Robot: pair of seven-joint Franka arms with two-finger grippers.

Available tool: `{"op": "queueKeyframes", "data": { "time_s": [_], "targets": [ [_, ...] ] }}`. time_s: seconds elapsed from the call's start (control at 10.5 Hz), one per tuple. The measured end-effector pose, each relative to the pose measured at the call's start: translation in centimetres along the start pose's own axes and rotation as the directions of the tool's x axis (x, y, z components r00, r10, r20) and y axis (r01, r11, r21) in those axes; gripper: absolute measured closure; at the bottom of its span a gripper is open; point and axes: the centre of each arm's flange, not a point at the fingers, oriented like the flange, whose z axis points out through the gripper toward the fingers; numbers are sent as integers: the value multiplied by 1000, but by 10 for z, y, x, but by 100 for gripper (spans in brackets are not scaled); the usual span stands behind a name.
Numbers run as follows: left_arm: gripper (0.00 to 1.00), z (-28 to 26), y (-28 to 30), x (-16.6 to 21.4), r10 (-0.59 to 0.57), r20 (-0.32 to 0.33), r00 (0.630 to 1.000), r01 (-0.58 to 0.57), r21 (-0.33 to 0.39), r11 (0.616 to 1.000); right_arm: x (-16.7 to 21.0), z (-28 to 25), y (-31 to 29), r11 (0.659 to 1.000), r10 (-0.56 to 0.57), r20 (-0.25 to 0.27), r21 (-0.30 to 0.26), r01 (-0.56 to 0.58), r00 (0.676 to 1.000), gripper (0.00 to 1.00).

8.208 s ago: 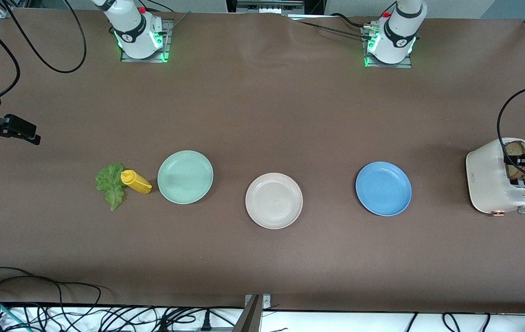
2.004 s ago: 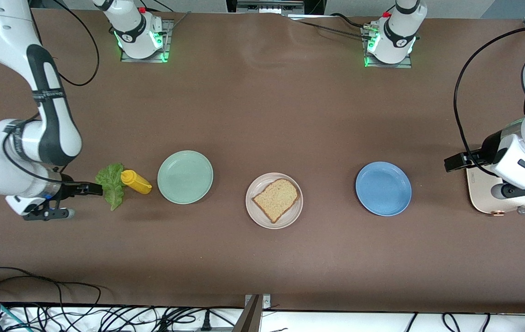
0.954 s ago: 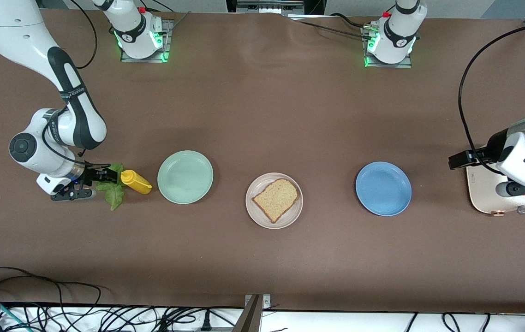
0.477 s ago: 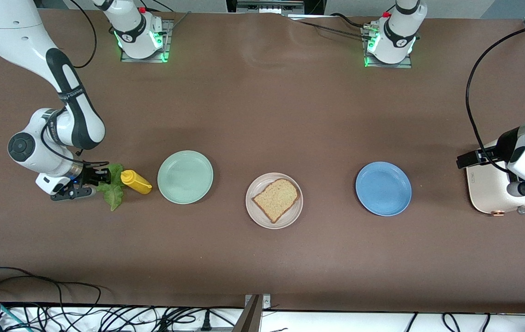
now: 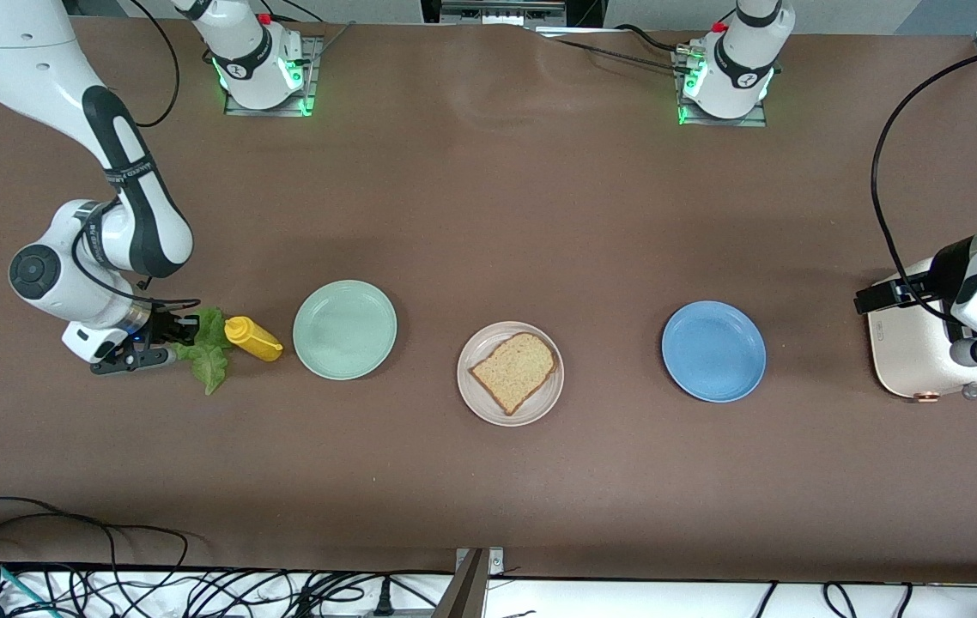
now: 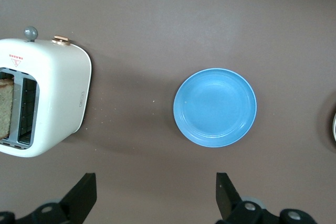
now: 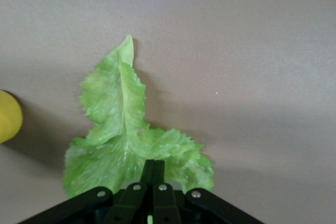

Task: Make sandwich on beige plate with both arms
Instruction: 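Grasp the green lettuce leaf with the right gripper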

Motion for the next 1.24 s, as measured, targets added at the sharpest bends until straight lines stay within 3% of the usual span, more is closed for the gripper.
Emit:
{"op": "queueKeyframes", "data": {
  "time_s": [0.29,0.48,1.05,1.15,1.24],
  "targets": [
    [0,0,0,0,0,1,1000,0,0,1000,0,-27,-1,1000,-4,3,6,4,1000,99],
    [0,0,0,0,0,1,1000,0,0,1000,0,-21,-1,1000,-4,6,17,3,1000,93],
    [0,1,-1,0,-2,2,1000,2,0,1000,27,8,4,998,-57,-68,-2,57,996,11],
    [0,1,-2,0,-3,2,1000,3,0,1000,28,16,2,999,-54,-74,3,55,996,0],
    [0,1,-2,0,-3,2,1000,3,0,1000,29,22,-1,999,-51,-73,10,52,996,0]
  ]
}}
